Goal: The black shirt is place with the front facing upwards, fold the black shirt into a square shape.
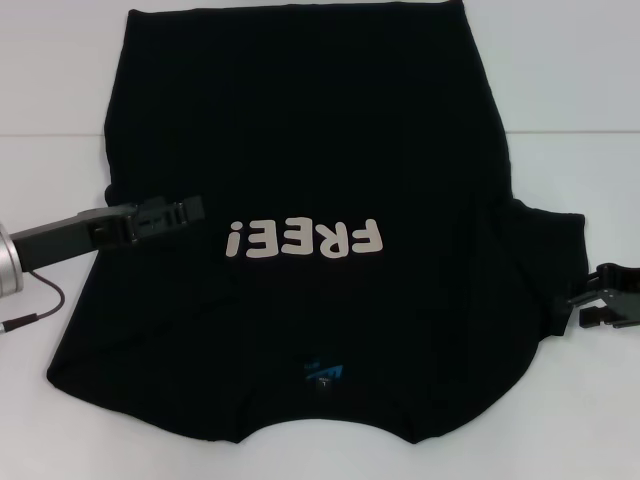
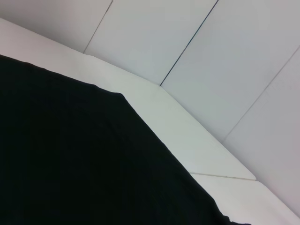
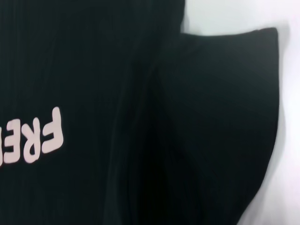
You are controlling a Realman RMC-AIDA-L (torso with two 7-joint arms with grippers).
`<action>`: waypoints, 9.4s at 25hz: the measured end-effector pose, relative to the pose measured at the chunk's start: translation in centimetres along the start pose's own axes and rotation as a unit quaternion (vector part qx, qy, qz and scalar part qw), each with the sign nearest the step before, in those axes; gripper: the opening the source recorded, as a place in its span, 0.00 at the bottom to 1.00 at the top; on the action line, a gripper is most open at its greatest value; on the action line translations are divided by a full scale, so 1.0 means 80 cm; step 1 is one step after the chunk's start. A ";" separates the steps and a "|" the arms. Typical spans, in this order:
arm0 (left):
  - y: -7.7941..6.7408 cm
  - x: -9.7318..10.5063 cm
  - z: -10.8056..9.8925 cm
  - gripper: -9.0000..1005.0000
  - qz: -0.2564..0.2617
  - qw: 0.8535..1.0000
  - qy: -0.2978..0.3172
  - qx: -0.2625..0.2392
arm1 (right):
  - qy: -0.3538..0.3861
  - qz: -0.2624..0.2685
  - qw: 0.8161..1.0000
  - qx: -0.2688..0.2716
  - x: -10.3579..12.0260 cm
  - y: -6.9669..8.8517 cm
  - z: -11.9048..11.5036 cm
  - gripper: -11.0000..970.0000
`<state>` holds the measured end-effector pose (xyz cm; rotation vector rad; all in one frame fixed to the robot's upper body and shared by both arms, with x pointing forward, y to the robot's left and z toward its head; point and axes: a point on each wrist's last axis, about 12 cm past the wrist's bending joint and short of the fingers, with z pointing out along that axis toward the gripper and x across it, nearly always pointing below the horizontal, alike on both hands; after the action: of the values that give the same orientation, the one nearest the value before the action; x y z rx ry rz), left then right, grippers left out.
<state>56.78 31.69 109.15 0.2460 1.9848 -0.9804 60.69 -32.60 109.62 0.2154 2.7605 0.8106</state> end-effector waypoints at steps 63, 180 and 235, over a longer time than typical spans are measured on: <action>0.000 -0.011 -0.014 0.78 -0.032 0.997 -0.066 0.013 | -0.040 -0.026 0.996 0.075 -0.035 -0.053 -0.104 0.07; 0.011 0.025 -0.128 0.78 -0.307 0.947 0.084 -0.039 | -0.082 -0.112 0.987 -0.081 -0.075 0.071 -0.066 0.64; 0.029 0.060 -0.081 0.75 -0.316 0.930 0.154 -0.110 | -0.078 -0.102 0.988 -0.082 -0.066 0.060 -0.060 0.64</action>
<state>51.05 36.99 106.05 -0.4215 2.5133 -1.1437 64.66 -32.19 117.21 -0.0341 2.5030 0.9183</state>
